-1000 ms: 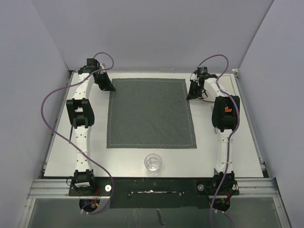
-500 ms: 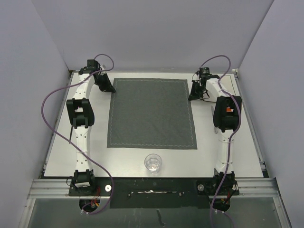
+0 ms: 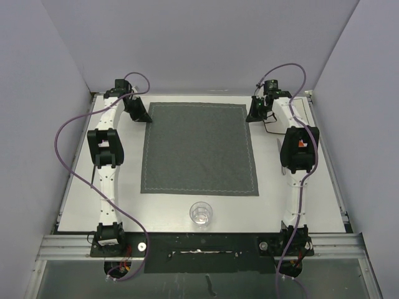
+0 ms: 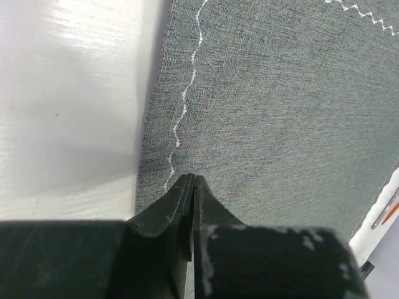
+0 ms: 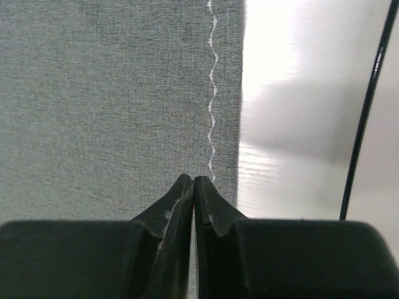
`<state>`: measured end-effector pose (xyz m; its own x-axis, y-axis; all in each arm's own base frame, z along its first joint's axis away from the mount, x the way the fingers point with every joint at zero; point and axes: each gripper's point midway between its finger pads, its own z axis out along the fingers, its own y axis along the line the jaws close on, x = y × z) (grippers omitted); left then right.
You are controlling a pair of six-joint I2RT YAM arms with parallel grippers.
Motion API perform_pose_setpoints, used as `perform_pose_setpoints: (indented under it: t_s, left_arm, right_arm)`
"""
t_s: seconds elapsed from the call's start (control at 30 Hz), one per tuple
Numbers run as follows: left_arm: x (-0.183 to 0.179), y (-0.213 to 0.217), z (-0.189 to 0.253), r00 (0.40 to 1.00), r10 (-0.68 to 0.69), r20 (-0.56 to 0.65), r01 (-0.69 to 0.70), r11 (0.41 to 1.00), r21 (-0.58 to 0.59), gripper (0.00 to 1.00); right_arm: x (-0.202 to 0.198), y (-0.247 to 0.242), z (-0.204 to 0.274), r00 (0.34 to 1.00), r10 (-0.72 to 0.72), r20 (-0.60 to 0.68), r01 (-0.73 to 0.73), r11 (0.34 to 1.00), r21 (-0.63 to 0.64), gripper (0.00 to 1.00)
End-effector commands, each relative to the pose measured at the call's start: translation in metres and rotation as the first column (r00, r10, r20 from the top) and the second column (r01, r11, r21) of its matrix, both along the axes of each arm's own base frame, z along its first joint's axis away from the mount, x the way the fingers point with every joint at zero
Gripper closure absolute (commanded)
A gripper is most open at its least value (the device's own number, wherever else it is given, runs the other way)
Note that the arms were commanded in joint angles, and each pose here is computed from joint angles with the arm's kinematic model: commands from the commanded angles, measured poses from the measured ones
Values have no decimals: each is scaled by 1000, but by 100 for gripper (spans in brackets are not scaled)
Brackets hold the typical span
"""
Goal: Set the dinner table for one person
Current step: Flatten out the napkin at the center of the board.
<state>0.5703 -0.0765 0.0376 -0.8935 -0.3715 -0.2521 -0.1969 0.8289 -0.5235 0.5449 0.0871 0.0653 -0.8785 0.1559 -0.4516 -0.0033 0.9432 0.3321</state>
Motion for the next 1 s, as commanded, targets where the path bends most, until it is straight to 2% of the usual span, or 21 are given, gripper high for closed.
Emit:
perform_pose_setpoints:
  t_s: [0.0, 0.2, 0.3, 0.33, 0.43, 0.47, 0.53, 0.57, 0.6, 0.73, 0.77, 0.87, 0.97]
  left_arm:
    - [15, -4, 88, 980, -12, 198, 16, 1000, -18, 97]
    - [13, -5, 172, 927, 8, 375, 4, 999, -32, 94]
    - [0, -8, 213, 902, 7, 432, 15, 999, -46, 94]
    - [-6, -11, 225, 897, 2, 443, 25, 998, -55, 94]
    - [-31, -28, 252, 884, -33, 467, 77, 994, -75, 89]
    - [-42, -36, 260, 877, -52, 477, 100, 992, -77, 83]
    - [-70, -54, 279, 854, -97, 511, 152, 986, -67, 60]
    - [-84, -63, 282, 847, -119, 518, 175, 983, -60, 47]
    - [-97, -72, 285, 839, -139, 526, 195, 980, -52, 37]
    - [-153, -93, 281, 827, -170, 536, 241, 968, -64, 8]
    - [-163, -96, 279, 823, -168, 542, 246, 966, -74, 3]
    - [-201, -104, 259, 837, -175, 519, 261, 960, -97, 2]
    - [-236, -114, 235, 852, -221, 475, 286, 956, -69, 2]
  right_arm:
    - [5, 6, 59, 989, 33, 141, -41, 998, 49, 95]
    - [-7, -10, 128, 957, -21, 289, 10, 999, 39, 94]
    - [-22, -25, 166, 927, -60, 370, 50, 998, 36, 89]
    - [-30, -30, 180, 915, -73, 398, 65, 997, 34, 85]
    - [-56, -44, 221, 863, -93, 497, 99, 995, 14, 59]
    - [-66, -48, 233, 844, -98, 527, 111, 994, 7, 47]
    - [-89, -54, 259, 804, -108, 585, 125, 992, 11, 21]
    - [-99, -57, 266, 790, -116, 602, 132, 991, 19, 12]
    - [-109, -61, 271, 779, -127, 615, 140, 990, 26, 8]
    - [-141, -77, 254, 804, -185, 564, 165, 982, 87, 5]
    - [-148, -80, 246, 820, -203, 536, 168, 979, 116, 5]
    - [-168, -93, 220, 848, -292, 441, 213, 952, 220, 5]
    - [-186, -100, 212, 837, -367, 406, 231, 910, 344, 9]
